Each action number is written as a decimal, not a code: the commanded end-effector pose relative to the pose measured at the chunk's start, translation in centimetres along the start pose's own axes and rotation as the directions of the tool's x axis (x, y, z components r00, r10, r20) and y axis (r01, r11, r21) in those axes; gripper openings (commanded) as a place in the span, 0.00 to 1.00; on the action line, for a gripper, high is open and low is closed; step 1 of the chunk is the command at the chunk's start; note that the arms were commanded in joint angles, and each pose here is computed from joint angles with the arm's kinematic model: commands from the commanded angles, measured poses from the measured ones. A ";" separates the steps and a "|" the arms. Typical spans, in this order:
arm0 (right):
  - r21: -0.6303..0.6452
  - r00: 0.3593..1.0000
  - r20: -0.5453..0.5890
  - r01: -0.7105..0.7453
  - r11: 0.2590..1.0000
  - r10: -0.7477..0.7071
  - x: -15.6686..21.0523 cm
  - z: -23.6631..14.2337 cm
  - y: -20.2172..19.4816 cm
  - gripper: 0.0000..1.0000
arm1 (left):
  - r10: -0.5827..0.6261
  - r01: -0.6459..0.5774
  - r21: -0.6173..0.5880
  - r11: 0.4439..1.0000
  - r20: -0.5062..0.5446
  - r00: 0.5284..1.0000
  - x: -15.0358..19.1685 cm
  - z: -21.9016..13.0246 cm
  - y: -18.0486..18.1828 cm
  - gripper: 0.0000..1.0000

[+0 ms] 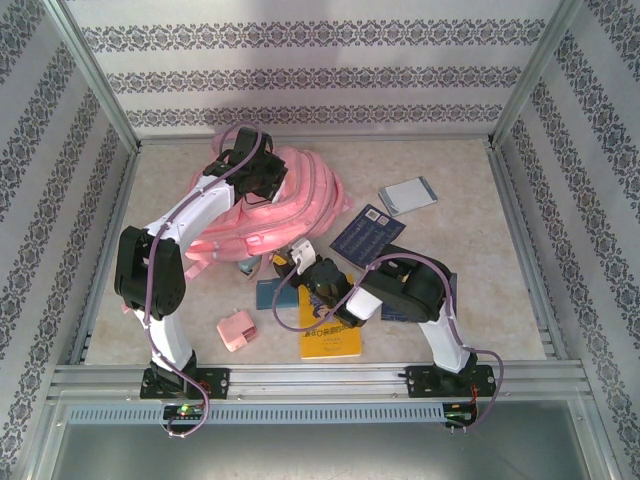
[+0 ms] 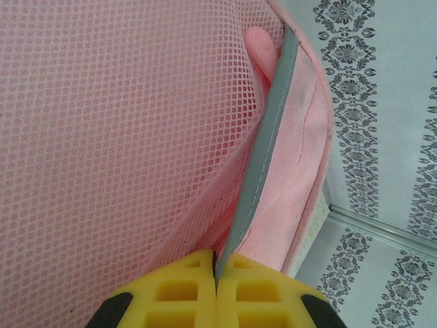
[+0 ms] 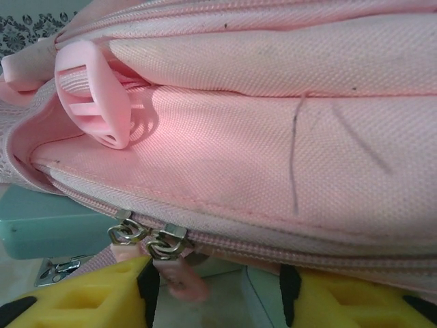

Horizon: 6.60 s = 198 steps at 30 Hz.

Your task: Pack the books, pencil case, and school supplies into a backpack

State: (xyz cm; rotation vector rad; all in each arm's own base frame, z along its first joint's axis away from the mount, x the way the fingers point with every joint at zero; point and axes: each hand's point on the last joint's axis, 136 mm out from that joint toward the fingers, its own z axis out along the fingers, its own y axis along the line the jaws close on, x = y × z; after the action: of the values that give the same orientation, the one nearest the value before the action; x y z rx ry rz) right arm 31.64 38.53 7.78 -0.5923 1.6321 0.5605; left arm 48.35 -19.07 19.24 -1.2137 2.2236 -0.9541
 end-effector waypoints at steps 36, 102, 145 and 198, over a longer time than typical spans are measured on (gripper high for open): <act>-0.014 0.998 -0.012 -0.064 0.998 0.063 -0.2 -1.3 -1.2 0.03 | 0.027 -0.029 0.013 1.000 0.085 0.996 -1.9 -0.8 -0.6 0.00; -0.054 0.803 -0.549 0.243 0.968 -0.232 -4.1 -4.2 -14.3 0.00 | 0.423 -0.423 -0.098 0.901 -0.029 0.906 -2.9 0.0 -1.9 0.00; -0.145 0.870 -0.489 -0.142 0.979 0.054 -6.7 -1.8 -1.1 0.00 | 0.777 -0.779 -0.138 0.611 -0.082 0.624 -2.1 -0.8 -6.5 0.17; -0.168 0.786 -0.528 -0.469 0.867 0.323 -4.3 1.1 6.2 0.00 | -0.032 0.047 0.206 0.977 -0.078 0.996 1.8 -6.1 13.3 0.47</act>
State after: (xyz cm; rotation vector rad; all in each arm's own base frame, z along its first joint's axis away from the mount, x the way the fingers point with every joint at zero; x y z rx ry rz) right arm 29.81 41.77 10.06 -0.5936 2.2767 0.9391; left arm 35.00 -12.22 11.35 -1.2434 2.1384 -1.1912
